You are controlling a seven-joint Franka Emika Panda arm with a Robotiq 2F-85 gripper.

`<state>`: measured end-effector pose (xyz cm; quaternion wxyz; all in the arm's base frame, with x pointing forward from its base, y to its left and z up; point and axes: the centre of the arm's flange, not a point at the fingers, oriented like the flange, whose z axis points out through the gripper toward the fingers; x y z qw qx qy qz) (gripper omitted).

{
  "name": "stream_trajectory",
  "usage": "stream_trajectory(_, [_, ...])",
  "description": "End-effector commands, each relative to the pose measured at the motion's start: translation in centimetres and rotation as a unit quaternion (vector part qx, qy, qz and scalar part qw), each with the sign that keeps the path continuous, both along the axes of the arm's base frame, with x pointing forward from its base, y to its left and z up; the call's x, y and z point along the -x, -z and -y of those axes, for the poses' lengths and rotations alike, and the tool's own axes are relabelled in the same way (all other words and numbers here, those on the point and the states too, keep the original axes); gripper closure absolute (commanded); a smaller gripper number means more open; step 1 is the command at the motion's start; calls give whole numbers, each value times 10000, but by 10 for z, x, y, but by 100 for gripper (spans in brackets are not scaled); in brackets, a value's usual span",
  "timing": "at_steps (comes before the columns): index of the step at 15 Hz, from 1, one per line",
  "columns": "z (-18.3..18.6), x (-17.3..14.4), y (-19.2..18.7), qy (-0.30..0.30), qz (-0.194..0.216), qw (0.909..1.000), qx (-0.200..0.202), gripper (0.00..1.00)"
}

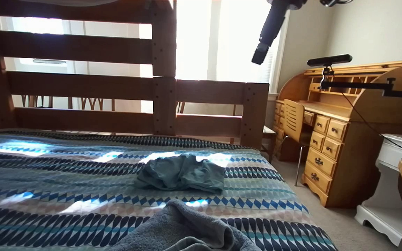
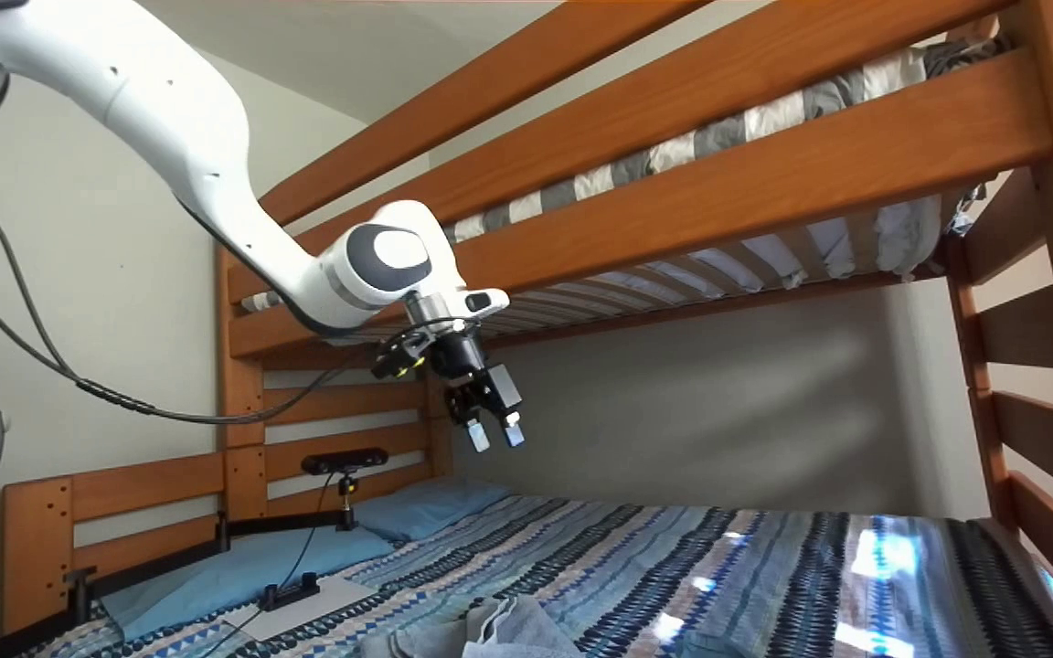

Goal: Unfold the cloth

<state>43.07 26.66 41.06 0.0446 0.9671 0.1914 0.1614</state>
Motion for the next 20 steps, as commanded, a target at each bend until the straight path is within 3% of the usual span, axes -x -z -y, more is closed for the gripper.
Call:
stream_trajectory(1, [-54, -71, 14, -400, 252, 9978, 471, 0])
stream_trajectory(3, [-70, -98, 24, -665, 330, 9957, 561, 0])
stream_trajectory(5, [-88, -124, 38, -932, 129, 9946, 446, 0])
stream_trajectory(6, [-54, -78, 28, -716, 291, 9960, 450, 0])
stream_trajectory(9, [-73, -101, 51, -862, 139, 9954, 384, 0])
stream_trajectory(14, [-74, -112, 59, -765, 150, 9960, 437, 0])
stream_trajectory(15, [-71, -126, 75, -604, 152, 9963, 594, 0])
stream_trajectory(20, [-62, -172, 119, -649, -87, 9965, 513, 0])
